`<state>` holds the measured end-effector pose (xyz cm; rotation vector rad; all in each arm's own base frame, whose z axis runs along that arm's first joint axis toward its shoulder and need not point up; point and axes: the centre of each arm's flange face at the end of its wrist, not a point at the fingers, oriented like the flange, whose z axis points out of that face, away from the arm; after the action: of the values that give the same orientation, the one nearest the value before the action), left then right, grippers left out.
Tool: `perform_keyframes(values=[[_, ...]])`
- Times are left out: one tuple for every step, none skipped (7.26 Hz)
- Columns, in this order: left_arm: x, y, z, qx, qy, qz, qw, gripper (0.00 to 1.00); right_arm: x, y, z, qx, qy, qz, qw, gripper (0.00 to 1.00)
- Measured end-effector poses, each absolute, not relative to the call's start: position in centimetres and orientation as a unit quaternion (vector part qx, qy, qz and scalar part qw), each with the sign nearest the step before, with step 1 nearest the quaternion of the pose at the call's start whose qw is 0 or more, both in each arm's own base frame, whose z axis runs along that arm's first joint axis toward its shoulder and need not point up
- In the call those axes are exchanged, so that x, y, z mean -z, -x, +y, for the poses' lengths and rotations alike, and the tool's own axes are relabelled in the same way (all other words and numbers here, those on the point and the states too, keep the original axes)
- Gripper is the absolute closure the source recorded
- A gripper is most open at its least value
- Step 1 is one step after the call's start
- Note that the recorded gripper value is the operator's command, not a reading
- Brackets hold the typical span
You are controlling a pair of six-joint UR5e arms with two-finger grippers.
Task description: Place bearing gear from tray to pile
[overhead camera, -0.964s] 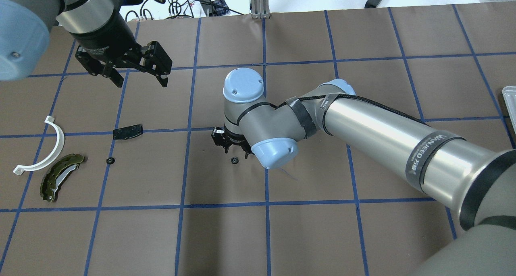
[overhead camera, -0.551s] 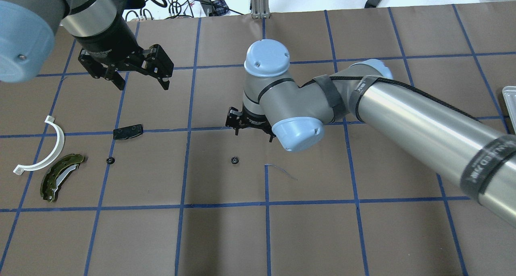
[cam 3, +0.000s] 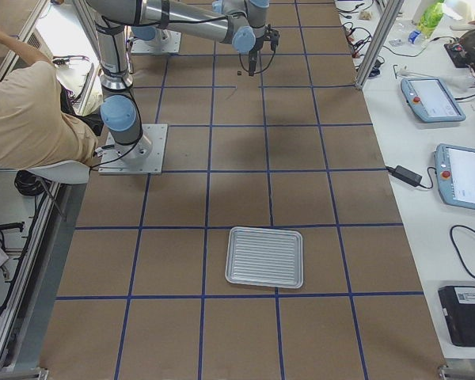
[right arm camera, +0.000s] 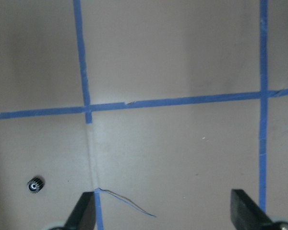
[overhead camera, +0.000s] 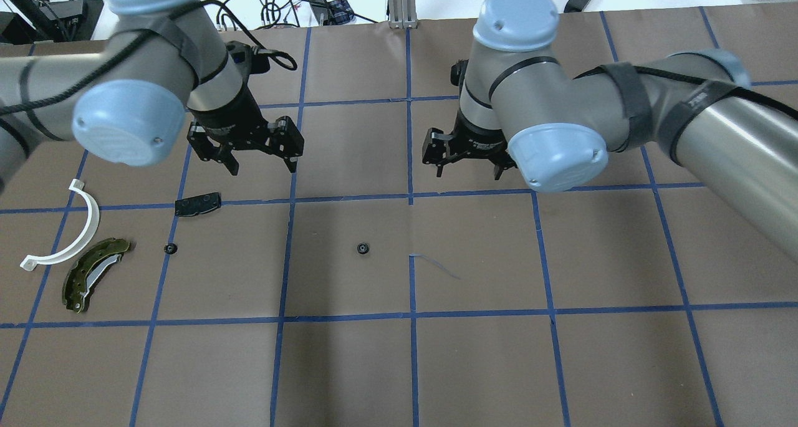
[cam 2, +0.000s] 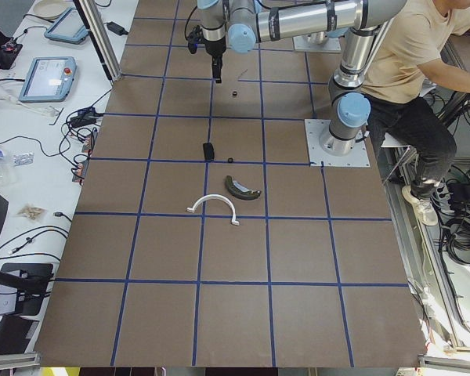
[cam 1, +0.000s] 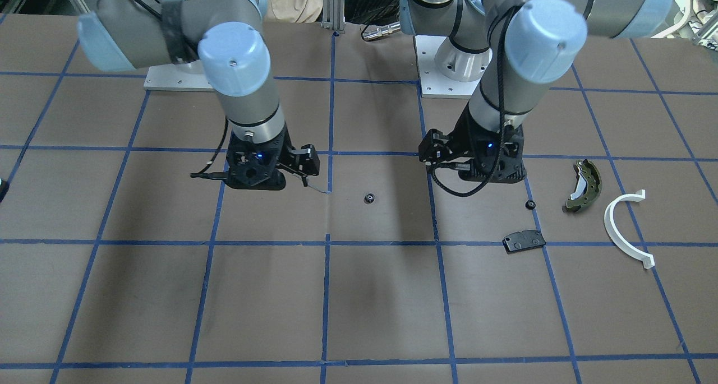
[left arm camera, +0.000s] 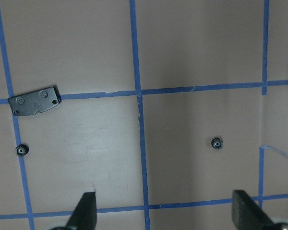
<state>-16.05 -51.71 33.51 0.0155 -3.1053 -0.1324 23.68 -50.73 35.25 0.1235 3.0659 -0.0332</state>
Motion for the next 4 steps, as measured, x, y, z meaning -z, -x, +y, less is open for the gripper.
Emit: perform_keyframes(values=[[-29.3,17.5,-51.2,0.039,-0.020,-0.999,0.016,0.00,-36.6,-21.1,-51.1,0.017,-0.042,0.998,0.036,0.00],[-25.6,19.0,-50.6,0.041,-0.038,-0.998,0.014,0.00,-37.9,-19.0,-50.9,0.015,-0.042,0.998,0.034,0.00],[-22.9,21.0,-50.1,0.046,-0.052,-0.998,0.011,0.00,-39.4,-17.0,-50.3,0.011,-0.047,0.998,0.033,0.00],[-21.0,23.4,-49.5,0.043,-0.062,-0.997,0.010,0.00,-41.1,-14.8,-49.4,0.007,-0.051,0.998,0.031,0.00]])
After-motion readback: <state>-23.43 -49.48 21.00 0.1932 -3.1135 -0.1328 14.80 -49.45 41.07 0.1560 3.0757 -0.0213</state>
